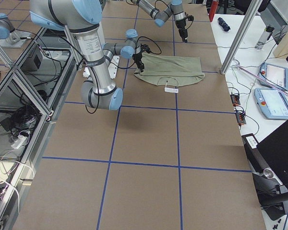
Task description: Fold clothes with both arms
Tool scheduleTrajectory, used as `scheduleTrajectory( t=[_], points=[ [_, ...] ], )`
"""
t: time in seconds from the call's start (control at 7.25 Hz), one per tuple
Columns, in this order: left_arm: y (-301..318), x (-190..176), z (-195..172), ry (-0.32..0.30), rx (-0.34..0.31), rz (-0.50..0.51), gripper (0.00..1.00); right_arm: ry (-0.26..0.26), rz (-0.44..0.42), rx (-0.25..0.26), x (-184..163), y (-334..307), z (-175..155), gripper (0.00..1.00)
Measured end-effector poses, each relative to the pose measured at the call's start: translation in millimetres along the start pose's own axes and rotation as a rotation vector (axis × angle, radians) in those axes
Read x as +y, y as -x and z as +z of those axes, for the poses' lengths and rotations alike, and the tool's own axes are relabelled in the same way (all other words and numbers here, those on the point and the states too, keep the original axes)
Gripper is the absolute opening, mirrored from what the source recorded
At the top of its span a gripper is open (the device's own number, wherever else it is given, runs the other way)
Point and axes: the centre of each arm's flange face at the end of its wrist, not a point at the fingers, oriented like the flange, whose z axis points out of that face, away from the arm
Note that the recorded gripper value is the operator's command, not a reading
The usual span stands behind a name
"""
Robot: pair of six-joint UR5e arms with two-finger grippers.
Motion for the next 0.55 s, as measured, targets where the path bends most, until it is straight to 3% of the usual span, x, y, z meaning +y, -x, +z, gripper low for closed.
scheduleTrajectory(
  t=[0.28, 0.55],
  points=[
    [3.9, -0.5, 1.4, -0.001, -0.005, -0.001, 0.6, -0.017, -0.027, 0.032, 8.0, 9.8, 8.6, 0.35],
    [6.6, -1.1, 3.1, -0.001, -0.01, -0.004, 0.6, -0.026, -0.042, 0.042, 7.5, 10.3, 10.0, 0.36]
  ],
)
